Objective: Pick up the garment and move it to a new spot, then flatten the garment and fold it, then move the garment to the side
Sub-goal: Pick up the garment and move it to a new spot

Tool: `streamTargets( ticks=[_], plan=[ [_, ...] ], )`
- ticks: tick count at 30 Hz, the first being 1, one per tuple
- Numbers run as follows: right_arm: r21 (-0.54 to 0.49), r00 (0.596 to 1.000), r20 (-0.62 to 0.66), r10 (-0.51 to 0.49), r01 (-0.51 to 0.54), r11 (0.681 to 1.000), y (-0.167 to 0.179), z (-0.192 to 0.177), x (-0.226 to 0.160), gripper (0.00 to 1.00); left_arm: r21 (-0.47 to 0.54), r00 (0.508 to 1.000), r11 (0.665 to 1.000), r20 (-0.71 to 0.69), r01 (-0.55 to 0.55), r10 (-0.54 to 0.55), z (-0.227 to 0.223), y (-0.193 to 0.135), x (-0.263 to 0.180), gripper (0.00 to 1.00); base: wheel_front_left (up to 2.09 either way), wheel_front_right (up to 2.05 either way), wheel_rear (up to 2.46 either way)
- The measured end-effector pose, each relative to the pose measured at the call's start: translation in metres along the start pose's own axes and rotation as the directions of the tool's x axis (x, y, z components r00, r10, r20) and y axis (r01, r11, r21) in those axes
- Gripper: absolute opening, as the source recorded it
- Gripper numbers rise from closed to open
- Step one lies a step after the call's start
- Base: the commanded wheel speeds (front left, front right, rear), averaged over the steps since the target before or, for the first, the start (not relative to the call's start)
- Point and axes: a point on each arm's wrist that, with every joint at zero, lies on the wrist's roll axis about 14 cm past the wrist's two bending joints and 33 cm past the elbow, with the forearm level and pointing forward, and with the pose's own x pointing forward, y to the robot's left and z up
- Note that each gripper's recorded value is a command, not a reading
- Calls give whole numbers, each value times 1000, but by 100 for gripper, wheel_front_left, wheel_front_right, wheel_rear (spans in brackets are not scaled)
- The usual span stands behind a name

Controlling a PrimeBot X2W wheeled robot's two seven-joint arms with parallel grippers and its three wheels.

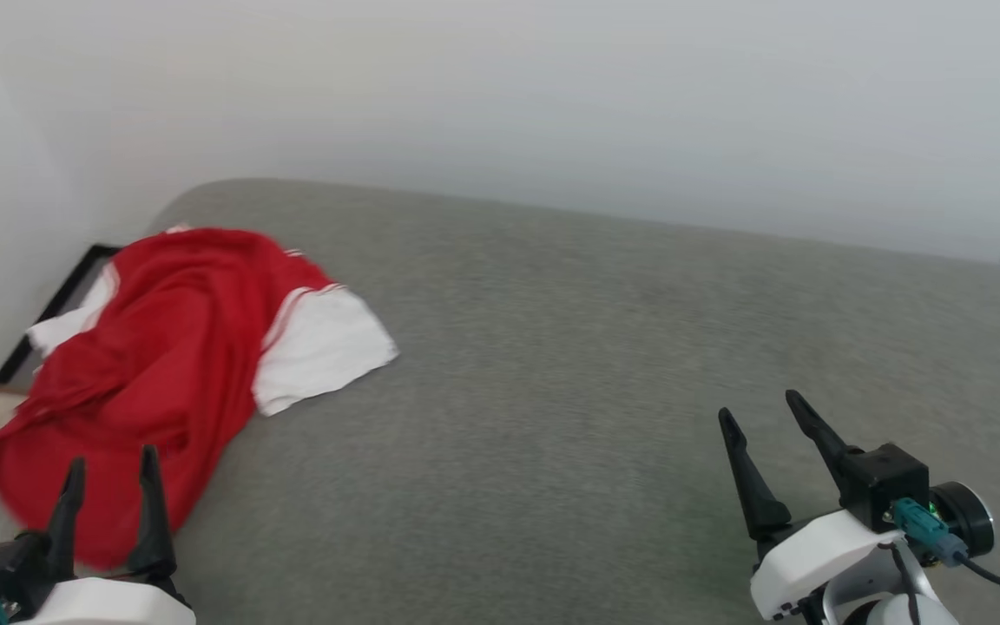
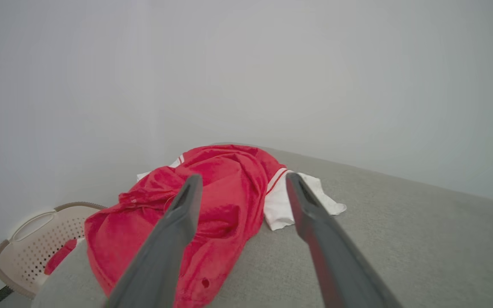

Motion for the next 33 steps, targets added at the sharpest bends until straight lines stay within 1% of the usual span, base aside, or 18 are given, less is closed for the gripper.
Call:
streamTargets(
  ticks=[7, 8, 9, 11, 12, 15, 18, 25, 29, 33],
  plan=[
    [5, 990, 3, 141, -141, 990, 46, 3, 20, 100, 1, 992, 993, 15, -122, 122, 8, 39, -27, 100, 0, 0, 0],
    [5, 990, 3, 141, -141, 990, 46, 3, 20, 100, 1, 992, 993, 15, -122, 122, 8, 39, -27, 100, 0, 0, 0],
    [5, 984, 7, 179, -179, 984, 59, 4, 25, 100, -1, 987, 987, 19, -158, 158, 11, 51, -35, 100, 0, 0, 0],
    [8, 980, 7, 198, -198, 980, 66, 5, 27, 100, -5, 984, 984, 22, -177, 177, 12, 56, -40, 100, 0, 0, 0],
    [9, 973, 11, 230, -230, 973, 77, 6, 31, 100, -15, 978, 978, 27, -207, 207, 13, 65, -48, 100, 0, 0, 0],
    [10, 960, 18, 280, -280, 960, 95, 9, 38, 100, -20, 965, 965, 28, -262, 262, 15, 80, -62, 100, 0, 0, 0],
    [11, 954, 17, 299, -299, 954, 102, 9, 41, 100, -22, 957, 957, 31, -289, 289, 16, 87, -70, 100, 0, 0, 0],
    [19, 952, 11, 306, -307, 952, 104, 6, 45, 100, -39, 946, 946, 22, -322, 322, 16, 96, -74, 100, 0, 0, 0],
    [27, 957, 8, 290, -290, 957, 98, 3, 47, 100, -13, 956, 956, 14, -292, 292, 18, 94, -61, 100, 0, 0, 0],
    [31, 963, 4, 269, -269, 963, 90, 0, 51, 100, -1, 966, 967, 24, -256, 256, 25, 90, -38, 100, 0, 0, 0]
  ],
)
